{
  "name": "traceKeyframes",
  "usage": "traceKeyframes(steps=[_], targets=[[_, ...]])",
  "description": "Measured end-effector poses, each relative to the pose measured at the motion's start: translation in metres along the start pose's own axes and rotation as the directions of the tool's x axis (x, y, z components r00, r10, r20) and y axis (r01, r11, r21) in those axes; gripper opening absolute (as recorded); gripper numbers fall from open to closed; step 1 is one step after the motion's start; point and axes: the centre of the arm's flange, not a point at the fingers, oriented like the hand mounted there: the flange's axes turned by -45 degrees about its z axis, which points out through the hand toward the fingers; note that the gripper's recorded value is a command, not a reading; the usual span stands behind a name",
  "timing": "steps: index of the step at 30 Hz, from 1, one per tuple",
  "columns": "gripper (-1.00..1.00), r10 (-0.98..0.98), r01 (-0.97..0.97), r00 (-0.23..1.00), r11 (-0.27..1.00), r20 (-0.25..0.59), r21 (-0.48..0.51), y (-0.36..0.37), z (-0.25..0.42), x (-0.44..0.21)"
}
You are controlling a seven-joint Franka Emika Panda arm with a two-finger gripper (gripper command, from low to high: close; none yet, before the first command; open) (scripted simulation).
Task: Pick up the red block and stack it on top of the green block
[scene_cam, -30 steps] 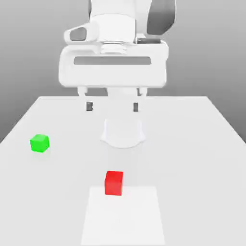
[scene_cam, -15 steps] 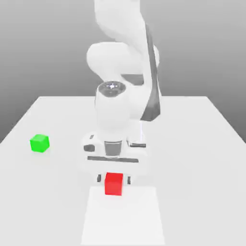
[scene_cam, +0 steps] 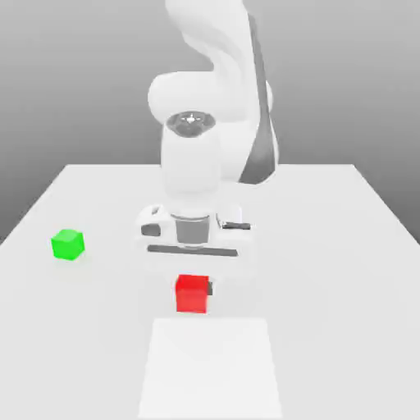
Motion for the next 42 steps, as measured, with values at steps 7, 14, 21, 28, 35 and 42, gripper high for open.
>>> traceKeyframes(steps=[7, 14, 21, 28, 35, 42], targets=[[-1.0, 0.302, -0.302, 0.953, 0.953, -0.017, -0.007, 0.098, -0.022, -0.005], [-1.0, 0.59, -0.59, 0.807, 0.807, -0.025, -0.006, 0.195, -0.037, -0.047], [-1.0, 0.819, -0.819, 0.574, 0.574, -0.018, -0.003, 0.273, -0.041, -0.121], [-1.0, 0.941, -0.941, 0.338, 0.338, 0.012, 0.01, 0.313, -0.03, -0.197], [-1.0, 0.94, -0.941, 0.337, 0.334, 0.058, 0.048, 0.308, 0.002, -0.194], [-1.0, 0.939, -0.942, 0.336, 0.334, 0.069, 0.046, 0.306, 0.025, -0.194]])
